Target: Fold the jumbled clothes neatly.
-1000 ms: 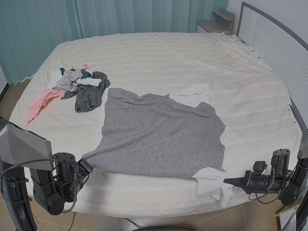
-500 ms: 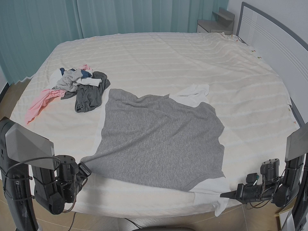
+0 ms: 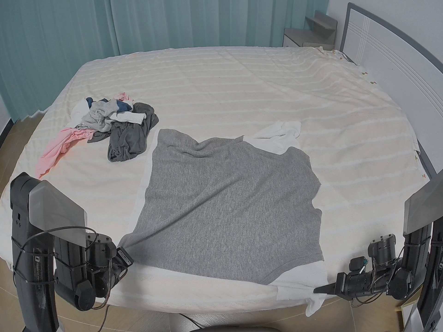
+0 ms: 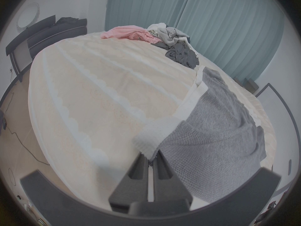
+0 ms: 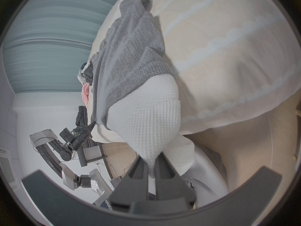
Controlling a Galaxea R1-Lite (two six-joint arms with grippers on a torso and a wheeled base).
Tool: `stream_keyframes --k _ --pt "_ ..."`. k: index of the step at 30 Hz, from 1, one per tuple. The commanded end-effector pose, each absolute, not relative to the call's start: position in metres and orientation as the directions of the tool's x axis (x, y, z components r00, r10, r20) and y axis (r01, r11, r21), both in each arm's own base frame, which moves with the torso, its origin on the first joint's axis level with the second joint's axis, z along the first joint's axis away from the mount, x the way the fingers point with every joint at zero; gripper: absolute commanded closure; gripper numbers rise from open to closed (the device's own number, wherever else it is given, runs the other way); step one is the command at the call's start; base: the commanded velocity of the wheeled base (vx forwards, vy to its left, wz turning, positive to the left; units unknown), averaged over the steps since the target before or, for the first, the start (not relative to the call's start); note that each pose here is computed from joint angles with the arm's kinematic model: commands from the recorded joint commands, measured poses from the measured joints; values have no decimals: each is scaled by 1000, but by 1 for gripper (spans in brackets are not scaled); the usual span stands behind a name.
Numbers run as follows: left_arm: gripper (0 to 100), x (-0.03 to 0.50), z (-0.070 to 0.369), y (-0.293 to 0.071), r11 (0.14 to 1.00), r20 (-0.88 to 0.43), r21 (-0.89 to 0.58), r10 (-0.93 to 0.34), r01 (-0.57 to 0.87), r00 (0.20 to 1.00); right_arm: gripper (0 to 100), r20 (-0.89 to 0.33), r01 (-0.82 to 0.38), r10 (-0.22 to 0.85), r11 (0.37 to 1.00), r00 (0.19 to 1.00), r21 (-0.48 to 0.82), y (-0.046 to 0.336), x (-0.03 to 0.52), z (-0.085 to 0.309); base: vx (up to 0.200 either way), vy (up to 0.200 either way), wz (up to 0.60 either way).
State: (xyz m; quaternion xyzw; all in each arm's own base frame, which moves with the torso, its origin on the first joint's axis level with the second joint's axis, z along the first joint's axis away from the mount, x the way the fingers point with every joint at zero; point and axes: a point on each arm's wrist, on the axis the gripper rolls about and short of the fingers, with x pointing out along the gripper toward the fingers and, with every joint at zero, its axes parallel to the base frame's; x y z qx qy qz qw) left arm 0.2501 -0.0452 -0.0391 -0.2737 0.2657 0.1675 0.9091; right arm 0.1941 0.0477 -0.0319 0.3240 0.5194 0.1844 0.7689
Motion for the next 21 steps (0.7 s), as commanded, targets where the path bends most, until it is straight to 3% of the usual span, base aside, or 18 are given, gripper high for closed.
stream_keyframes --k 1,5,6,14,18,21 --pt "100 249 -44 -44 794 -586 -406 153 -452 796 0 -701 75 616 730 360 679 47 188 -36 0 0 0" --pt "100 248 -45 -44 796 -593 -407 143 -448 793 0 -695 64 615 730 373 681 47 188 -32 0 0 0" --pt "0 248 -45 -44 796 -593 -407 143 -448 793 0 -695 64 615 730 373 681 47 188 -32 0 0 0" --pt "0 248 -45 -48 802 -592 -407 133 -438 795 0 -593 -12 608 703 528 711 37 198 -1 0 0 0" --pt "0 247 -44 -48 803 -591 -404 137 -439 795 0 -469 -83 576 686 669 723 26 225 14 0 0 0" --pt "0 245 -37 -46 801 -578 -407 145 -438 803 0 -414 -94 560 667 718 739 23 249 19 0 0 0"
